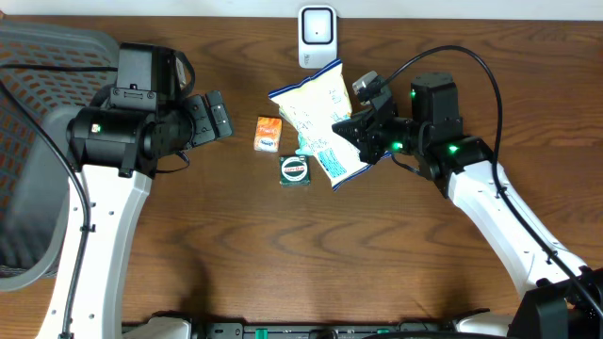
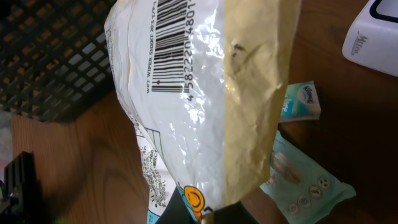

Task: Scan the item barcode
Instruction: 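Lift the pack and hold its barcode toward the scanner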

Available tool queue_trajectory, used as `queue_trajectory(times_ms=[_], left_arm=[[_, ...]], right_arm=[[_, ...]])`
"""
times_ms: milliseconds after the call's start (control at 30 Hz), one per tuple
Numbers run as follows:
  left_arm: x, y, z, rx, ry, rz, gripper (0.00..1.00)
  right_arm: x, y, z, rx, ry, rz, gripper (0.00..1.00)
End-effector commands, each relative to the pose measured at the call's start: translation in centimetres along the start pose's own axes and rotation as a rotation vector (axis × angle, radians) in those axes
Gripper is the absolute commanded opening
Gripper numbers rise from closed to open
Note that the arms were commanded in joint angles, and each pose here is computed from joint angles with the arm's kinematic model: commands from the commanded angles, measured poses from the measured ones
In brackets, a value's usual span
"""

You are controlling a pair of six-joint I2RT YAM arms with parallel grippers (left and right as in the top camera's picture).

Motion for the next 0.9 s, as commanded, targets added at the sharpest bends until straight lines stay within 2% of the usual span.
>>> queue_trajectory(times_ms=[0, 867], left_arm=[[0.05, 0.25, -0.3, -0.012, 0.003, 0.003, 0.98], [0.05, 0.25, -0.3, -0.012, 0.003, 0.003, 0.98]], right_arm=[[0.6, 0.62, -0.27, -0.018, 0.017, -0.025, 0.01], [0.38, 0.59, -0.26, -0.015, -0.009, -0.021, 0.01]])
Point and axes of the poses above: each gripper's point midway between its finger pads, its own z axis out along the fingers, its own x axis along the line the jaws close on, y = z × x, the point moved 9 cm from there along -z, back along the fingers, and after that the axes turned 2 degrees about -z, right-handed, at the moved point
